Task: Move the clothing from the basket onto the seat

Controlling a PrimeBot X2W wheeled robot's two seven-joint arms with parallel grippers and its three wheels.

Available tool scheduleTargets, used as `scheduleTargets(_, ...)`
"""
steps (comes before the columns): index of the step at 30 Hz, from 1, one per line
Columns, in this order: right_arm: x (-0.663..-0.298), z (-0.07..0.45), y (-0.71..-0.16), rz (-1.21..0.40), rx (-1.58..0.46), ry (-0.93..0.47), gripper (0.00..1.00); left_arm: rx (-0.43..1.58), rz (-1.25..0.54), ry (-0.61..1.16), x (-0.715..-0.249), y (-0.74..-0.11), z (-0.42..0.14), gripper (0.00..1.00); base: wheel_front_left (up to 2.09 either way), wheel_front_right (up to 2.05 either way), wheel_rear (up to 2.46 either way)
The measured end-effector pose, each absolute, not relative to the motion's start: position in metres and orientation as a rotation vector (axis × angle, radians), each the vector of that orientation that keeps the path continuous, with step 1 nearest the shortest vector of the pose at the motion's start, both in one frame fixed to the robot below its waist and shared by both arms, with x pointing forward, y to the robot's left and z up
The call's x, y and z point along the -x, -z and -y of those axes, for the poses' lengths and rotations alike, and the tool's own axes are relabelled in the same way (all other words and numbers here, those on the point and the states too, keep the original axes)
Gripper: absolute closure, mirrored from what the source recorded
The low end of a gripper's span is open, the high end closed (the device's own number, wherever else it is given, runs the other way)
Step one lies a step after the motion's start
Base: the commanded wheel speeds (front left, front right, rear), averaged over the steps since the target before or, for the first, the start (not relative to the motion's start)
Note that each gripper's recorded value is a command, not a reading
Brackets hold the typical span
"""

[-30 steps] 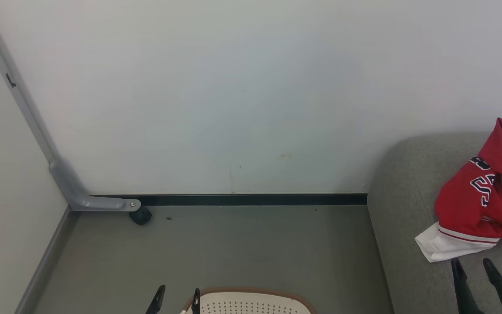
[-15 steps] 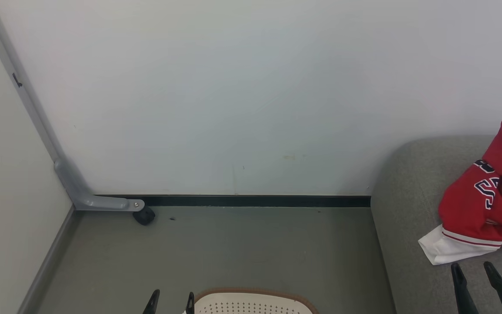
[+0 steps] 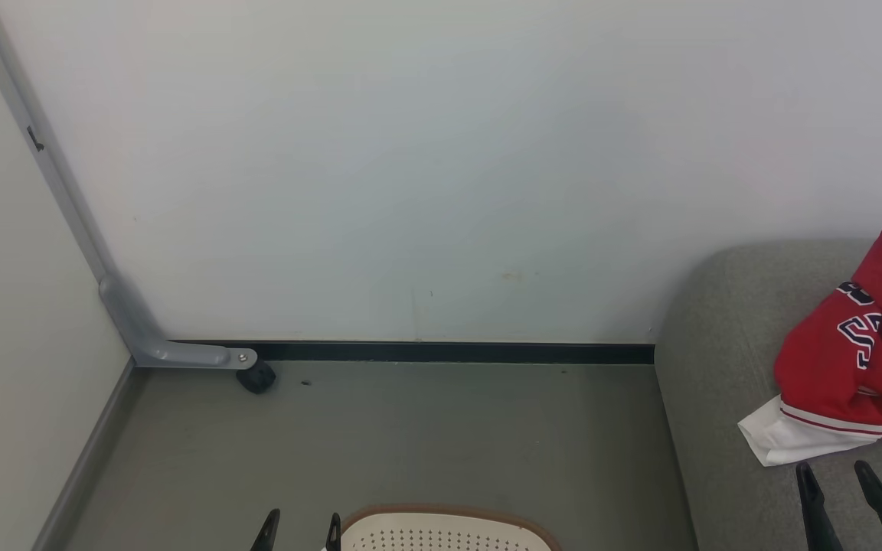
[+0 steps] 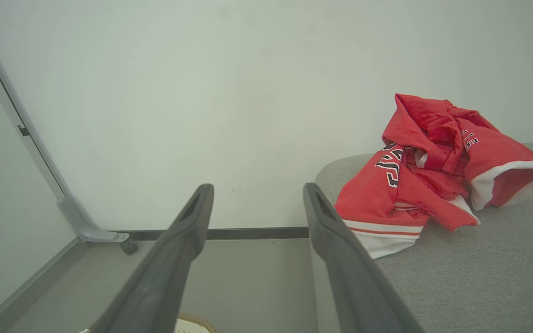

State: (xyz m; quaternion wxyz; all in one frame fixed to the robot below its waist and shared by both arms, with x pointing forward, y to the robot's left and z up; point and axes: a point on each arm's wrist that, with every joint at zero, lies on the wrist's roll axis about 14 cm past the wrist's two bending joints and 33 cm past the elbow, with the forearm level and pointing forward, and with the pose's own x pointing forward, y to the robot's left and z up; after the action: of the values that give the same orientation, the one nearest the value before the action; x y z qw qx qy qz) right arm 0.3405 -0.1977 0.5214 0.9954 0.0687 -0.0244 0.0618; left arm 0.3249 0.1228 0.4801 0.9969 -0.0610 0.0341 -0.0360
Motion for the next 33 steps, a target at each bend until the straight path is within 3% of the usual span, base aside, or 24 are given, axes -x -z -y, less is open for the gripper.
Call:
scheduleTargets(11,-0.342,0.196,-0.526,0.065,-0.125,-0.133,0.0,0.128,-0.078,0.073,-0.324,-0.478,-0.122,0.0,0.0,0.0,0.0)
scheduleTargets(12,-0.342,0.194,-0.523,0.055,-0.13,-0.132,1.0,0.126,-0.087,0.074,-0.323,-0.474,-0.122,1.0,0.0,0.0,0.0)
scheduleTargets(20,-0.334,0.184,-0.496,-0.03,-0.196,-0.114,1.0,0.124,-0.156,0.065,-0.314,-0.453,-0.124,1.0,0.0,0.0,0.0)
scheduleTargets(33,-0.339,0.196,-0.486,-0.087,-0.365,-0.045,1.0,0.33,-0.218,0.016,-0.318,-0.444,-0.135,1.0,0.0,0.0,0.0)
